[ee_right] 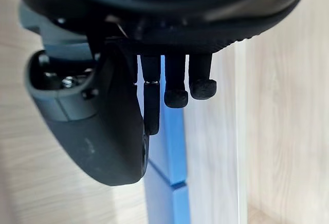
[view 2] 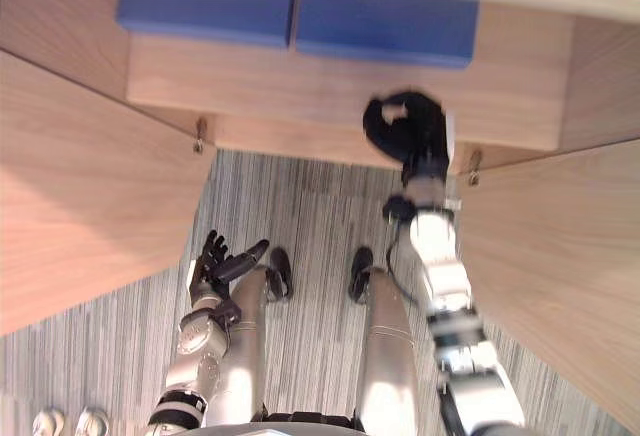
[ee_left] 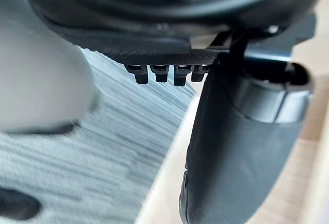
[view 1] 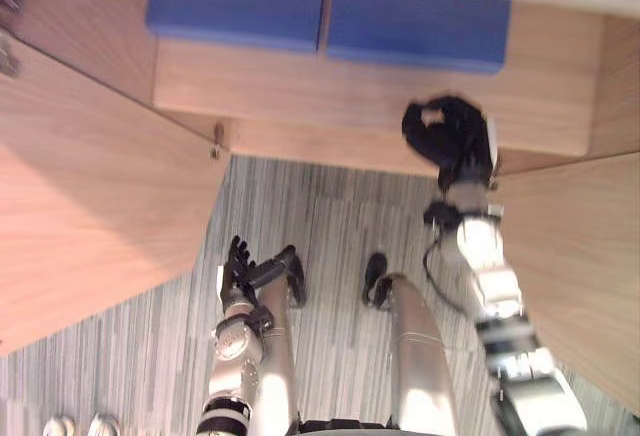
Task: Walk over to the cabinet, pick up the folder, carry it to the office cabinet, place the folder inside the office cabinet, then close the office cabinet door
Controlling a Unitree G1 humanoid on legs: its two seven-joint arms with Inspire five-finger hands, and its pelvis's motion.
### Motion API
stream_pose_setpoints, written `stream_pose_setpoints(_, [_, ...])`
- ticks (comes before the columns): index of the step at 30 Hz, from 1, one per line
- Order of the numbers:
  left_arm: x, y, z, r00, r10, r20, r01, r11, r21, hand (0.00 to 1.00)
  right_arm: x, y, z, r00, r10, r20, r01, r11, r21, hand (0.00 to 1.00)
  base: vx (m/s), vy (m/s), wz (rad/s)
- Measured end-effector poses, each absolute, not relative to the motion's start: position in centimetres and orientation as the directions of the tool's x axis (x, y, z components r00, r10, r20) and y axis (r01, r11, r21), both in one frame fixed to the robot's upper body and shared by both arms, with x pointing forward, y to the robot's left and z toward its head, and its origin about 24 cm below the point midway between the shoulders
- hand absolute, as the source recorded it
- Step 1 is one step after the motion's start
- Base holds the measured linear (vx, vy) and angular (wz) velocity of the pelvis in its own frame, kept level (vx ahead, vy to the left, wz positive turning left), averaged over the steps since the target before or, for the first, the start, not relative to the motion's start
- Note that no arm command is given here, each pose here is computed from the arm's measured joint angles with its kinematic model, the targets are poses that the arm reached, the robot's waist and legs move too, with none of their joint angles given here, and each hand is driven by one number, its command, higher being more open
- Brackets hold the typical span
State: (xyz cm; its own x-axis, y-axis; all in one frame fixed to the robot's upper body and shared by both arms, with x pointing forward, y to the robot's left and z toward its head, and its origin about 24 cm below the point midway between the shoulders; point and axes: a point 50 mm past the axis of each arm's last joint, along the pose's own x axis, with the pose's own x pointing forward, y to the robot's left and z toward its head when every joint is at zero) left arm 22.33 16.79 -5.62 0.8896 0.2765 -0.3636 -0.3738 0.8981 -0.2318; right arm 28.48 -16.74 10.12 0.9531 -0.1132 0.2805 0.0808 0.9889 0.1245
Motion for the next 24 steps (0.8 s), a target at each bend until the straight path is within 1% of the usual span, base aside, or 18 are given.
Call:
stream_pose_setpoints(3, [20.5, 17.1, -7.3, 0.862, 0.267, -0.432, -0.37, 0.912, -0.175, 1.0, 25.6, -16.7, 5.9, 0.98, -0.132, 0.15, 0.118, 0.988, 0.1, 0.0, 0.09, 0.043, -0.31])
stream_pose_setpoints(5, [19.0, 17.5, -9.1, 0.824, 0.253, -0.507, -0.354, 0.929, -0.112, 1.0, 23.8, -17.0, 2.0, 0.988, -0.153, 0.005, 0.152, 0.987, 0.059, 0.0, 0.2, 0.03, -0.23])
stream_pose_setpoints(6, [18.1, 17.8, -10.1, 0.793, 0.25, -0.556, -0.354, 0.931, -0.085, 1.0, 22.8, -17.2, -0.7, 0.98, -0.165, -0.108, 0.17, 0.985, 0.039, 0.0, 0.19, 0.022, -0.17])
stream_pose_setpoints(7, [17.7, 17.8, -10.6, 0.775, 0.247, -0.581, -0.353, 0.932, -0.075, 1.0, 22.3, -17.5, -2.1, 0.97, -0.175, -0.17, 0.183, 0.983, 0.031, 0.0, 0.19, 0.026, -0.21])
stream_pose_setpoints(8, [17.0, 18.0, -11.3, 0.751, 0.238, -0.616, -0.345, 0.937, -0.058, 1.0, 21.2, -18.0, -4.7, 0.936, -0.199, -0.289, 0.212, 0.977, 0.016, 1.0, 0.15, 0.024, -0.24])
stream_pose_setpoints(9, [16.7, 18.1, -11.6, 0.742, 0.232, -0.629, -0.326, 0.945, -0.037, 1.0, 20.3, -18.4, -6.5, 0.902, -0.221, -0.37, 0.241, 0.971, 0.008, 1.0, 0.2, 0.053, -0.32])
stream_pose_setpoints(11, [16.0, 18.6, -12.0, 0.727, 0.23, -0.647, -0.297, 0.955, 0.005, 1.0, 17.0, -19.7, -10.2, 0.785, -0.279, -0.553, 0.318, 0.948, -0.027, 1.0, 0.19, 0.074, -0.37])
stream_pose_setpoints(14, [15.5, 19.2, -12.2, 0.719, 0.235, -0.654, -0.276, 0.96, 0.041, 1.0, 13.8, -21.2, -12.4, 0.663, -0.349, -0.662, 0.413, 0.908, -0.064, 1.0, 0.1, 0.051, -0.22])
stream_pose_setpoints(17, [14.8, 19.9, -12.5, 0.698, 0.25, -0.671, -0.274, 0.959, 0.073, 1.0, 11.4, -22.4, -13.3, 0.574, -0.409, -0.709, 0.498, 0.862, -0.095, 1.0, 0.08, 0.052, -0.3])
stream_pose_setpoints(19, [14.6, 20.0, -12.6, 0.694, 0.253, -0.674, -0.274, 0.959, 0.077, 1.0, 10.5, -23.1, -13.5, 0.534, -0.442, -0.721, 0.549, 0.829, -0.102, 1.0, 0.03, 0.029, -0.29])
stream_pose_setpoints(22, [14.4, 20.0, -12.7, 0.69, 0.254, -0.677, -0.275, 0.958, 0.079, 1.0, 10.0, -23.7, -13.5, 0.501, -0.479, -0.721, 0.628, 0.774, -0.078, 1.0, -0.03, 0.023, -0.43])
stream_pose_setpoints(24, [14.1, 20.1, -12.8, 0.681, 0.256, -0.686, -0.278, 0.957, 0.082, 1.0, 9.5, -24.4, -13.5, 0.463, -0.513, -0.723, 0.705, 0.707, -0.051, 1.0, -0.06, 0.014, -0.6])
